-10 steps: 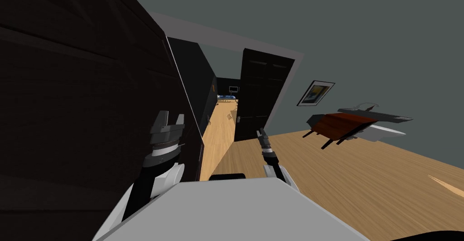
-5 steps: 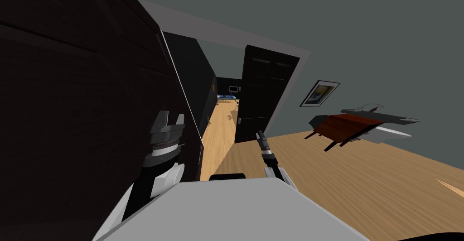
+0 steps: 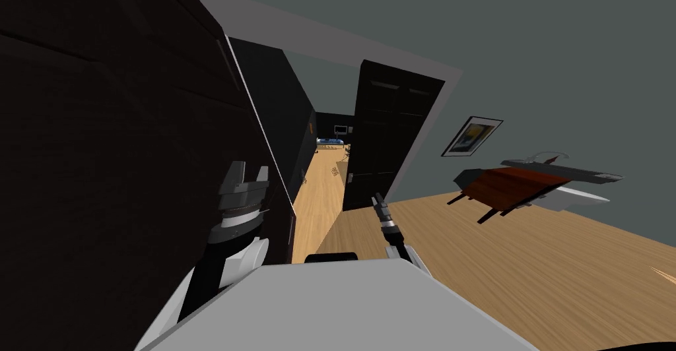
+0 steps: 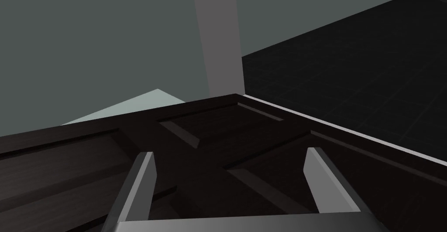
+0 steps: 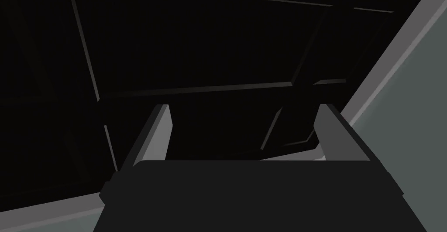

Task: Pull the door open

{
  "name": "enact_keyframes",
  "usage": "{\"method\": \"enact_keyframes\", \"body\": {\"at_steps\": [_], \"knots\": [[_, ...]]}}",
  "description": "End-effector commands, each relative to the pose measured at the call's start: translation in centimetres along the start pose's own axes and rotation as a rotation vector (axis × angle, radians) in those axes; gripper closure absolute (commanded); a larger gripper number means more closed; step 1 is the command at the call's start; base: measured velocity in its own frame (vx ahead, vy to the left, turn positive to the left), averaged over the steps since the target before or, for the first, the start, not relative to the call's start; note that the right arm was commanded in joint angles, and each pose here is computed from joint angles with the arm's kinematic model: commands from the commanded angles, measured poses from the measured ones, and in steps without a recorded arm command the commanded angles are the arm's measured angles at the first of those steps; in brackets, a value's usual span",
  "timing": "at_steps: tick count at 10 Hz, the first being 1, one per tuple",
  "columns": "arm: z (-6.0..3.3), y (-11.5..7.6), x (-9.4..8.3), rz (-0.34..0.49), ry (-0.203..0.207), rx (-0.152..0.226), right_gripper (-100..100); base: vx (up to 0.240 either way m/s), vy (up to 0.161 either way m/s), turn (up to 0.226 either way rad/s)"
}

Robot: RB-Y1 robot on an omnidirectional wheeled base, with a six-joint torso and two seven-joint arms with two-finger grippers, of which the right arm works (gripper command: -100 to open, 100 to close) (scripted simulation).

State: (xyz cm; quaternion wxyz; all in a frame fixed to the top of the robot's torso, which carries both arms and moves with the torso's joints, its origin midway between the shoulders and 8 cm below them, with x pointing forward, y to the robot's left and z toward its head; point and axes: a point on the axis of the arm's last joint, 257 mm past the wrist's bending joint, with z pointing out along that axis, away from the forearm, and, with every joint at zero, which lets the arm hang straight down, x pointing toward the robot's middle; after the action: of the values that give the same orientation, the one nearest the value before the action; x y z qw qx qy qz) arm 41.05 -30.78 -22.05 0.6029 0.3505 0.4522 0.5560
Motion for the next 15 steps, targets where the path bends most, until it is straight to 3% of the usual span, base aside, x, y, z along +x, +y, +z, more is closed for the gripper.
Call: {"method": "enact_keyframes", "body": {"at_steps": [1,12,15], "knots": [[-0.61,-1.2,0.0,0.011,0.008,0.021,-100,0.102,0.028,0.003],[-3.87,-7.8,0.1,0.076,0.047,0.161,-100,0.1,0.019,0.005],[-5.39,-10.1,0.1,0.104,0.059,0.216,-100,0.136,0.033,-0.002]]}}
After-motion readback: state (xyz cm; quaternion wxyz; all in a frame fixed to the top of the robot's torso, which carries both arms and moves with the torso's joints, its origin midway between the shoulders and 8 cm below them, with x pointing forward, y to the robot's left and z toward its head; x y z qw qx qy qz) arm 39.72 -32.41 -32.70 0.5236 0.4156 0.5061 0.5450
